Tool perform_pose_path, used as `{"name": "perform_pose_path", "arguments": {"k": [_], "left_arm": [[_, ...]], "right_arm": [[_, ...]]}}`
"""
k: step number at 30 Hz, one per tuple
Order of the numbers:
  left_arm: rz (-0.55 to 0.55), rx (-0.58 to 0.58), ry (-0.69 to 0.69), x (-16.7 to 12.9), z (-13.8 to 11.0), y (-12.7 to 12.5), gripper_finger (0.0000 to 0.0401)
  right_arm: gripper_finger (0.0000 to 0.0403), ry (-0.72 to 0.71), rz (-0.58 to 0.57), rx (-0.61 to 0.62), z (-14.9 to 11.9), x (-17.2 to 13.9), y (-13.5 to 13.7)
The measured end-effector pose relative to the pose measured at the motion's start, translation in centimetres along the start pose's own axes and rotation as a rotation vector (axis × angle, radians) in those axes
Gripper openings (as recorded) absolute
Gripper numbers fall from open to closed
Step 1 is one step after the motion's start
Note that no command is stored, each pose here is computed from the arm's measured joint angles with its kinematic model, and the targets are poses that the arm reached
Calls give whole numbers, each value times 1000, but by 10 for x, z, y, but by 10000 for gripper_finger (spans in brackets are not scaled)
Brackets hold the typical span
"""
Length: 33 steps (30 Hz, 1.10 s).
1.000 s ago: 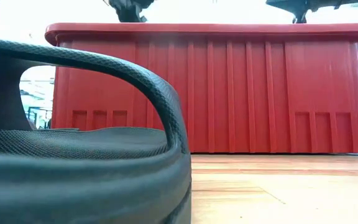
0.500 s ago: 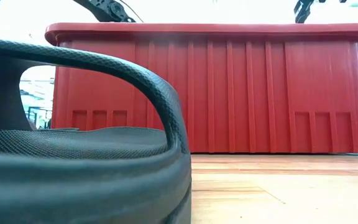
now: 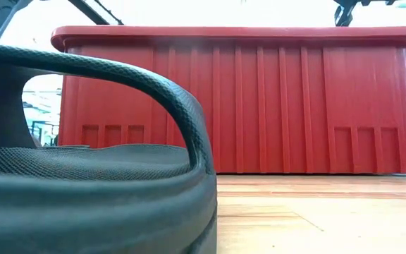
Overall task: Pick and place slides into bin
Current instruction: Put the black slipper into the red bin
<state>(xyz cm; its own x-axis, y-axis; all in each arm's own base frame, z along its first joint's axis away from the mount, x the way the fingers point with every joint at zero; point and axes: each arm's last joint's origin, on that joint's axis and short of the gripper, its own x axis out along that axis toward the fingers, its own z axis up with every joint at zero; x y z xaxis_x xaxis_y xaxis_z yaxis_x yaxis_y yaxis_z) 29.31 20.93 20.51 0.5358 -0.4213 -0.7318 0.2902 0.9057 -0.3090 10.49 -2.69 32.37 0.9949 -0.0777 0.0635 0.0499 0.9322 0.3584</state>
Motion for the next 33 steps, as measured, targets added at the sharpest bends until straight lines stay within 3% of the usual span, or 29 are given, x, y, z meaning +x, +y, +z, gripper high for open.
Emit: {"name": "perform_pose_path", "arguments": {"k": [6, 13, 22, 33], "left_arm": [[58, 13, 96, 14, -8, 17, 2], [105, 51, 58, 13, -4, 25, 1], [128, 2, 26, 5, -9, 33, 1], [88, -35, -10, 6, -7, 31, 2]], "right_arm": [[0, -3, 0, 64, 0, 0, 0], [0, -7, 1, 80, 1, 0, 0], [0, -7, 1, 70, 1, 0, 0], [0, -1, -2, 43, 0, 1, 0]]}}
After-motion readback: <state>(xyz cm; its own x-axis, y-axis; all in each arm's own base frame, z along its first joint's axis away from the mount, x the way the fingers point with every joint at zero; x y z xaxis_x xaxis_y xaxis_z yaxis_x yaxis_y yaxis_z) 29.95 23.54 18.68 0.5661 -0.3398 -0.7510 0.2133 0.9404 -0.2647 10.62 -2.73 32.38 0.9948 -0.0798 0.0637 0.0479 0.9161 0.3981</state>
